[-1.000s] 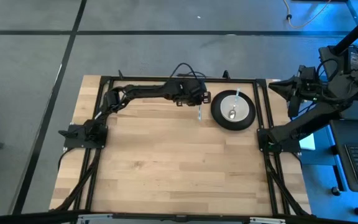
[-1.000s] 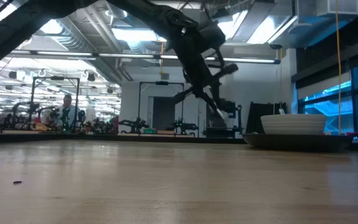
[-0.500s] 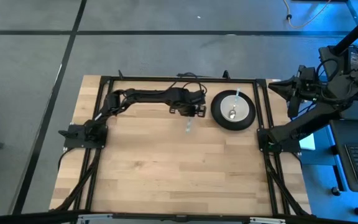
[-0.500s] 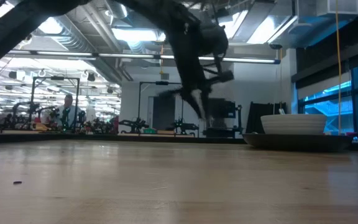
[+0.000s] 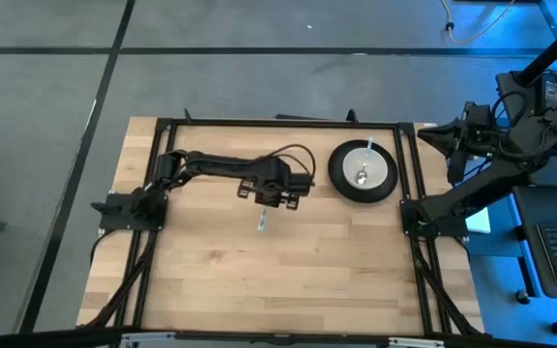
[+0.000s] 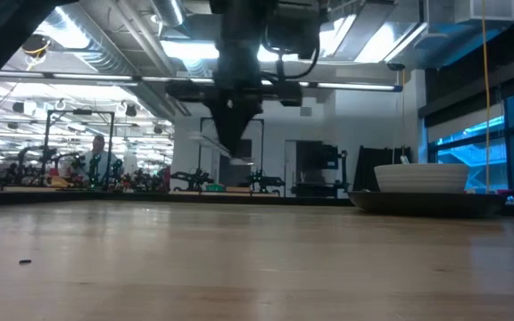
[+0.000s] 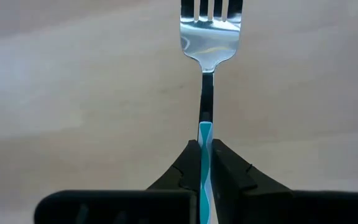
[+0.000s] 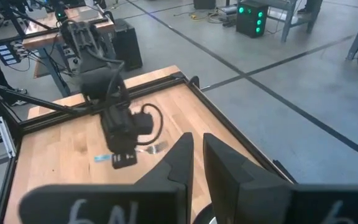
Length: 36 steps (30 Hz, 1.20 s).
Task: Set table place
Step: Put the fork on the middle left side of the table
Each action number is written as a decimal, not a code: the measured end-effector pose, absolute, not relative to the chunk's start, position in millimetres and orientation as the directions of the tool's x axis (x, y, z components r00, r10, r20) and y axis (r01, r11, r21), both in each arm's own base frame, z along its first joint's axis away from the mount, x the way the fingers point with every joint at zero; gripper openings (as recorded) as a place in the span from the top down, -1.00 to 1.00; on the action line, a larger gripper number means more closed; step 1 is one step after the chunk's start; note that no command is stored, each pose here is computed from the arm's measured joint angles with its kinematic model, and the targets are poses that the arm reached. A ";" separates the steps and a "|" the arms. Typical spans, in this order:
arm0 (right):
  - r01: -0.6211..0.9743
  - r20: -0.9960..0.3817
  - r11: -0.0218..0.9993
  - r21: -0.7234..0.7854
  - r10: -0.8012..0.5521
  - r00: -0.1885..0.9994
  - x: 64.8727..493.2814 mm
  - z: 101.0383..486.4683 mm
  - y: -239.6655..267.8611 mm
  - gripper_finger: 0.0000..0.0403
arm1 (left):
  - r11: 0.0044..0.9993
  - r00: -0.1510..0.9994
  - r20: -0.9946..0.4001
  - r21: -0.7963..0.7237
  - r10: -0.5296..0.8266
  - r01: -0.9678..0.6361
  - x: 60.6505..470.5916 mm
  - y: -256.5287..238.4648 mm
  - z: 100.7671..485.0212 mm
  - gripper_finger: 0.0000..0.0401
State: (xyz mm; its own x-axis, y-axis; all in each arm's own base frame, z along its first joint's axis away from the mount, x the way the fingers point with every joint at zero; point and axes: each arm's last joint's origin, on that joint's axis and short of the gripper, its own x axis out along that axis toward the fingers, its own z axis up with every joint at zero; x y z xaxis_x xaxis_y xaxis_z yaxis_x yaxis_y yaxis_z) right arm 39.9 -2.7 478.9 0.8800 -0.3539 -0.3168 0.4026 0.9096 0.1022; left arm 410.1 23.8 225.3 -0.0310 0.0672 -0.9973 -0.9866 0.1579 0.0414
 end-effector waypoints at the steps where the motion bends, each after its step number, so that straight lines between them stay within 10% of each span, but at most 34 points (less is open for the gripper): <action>1: 0.400 -0.321 0.911 0.101 -0.350 0.880 39.8 478.6 -2.6 0.80 | 0.149 -0.054 -0.997 0.062 0.053 -0.987 408.0 21.3 225.3 0.94; 36: 0.221 -0.430 0.969 0.108 -0.155 0.890 37.3 471.6 1.6 0.81 | -0.086 -0.029 -0.999 0.026 0.033 -0.996 351.5 -26.5 190.4 0.94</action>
State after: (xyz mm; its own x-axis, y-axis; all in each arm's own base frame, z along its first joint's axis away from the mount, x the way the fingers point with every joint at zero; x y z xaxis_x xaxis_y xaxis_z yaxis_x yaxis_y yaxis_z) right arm 37.3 1.6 471.6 0.8897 -0.1546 -0.4297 0.2206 0.9694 0.1080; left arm 351.5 -26.5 190.4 -0.0286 0.0328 -0.9991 -0.9959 -0.0863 0.0257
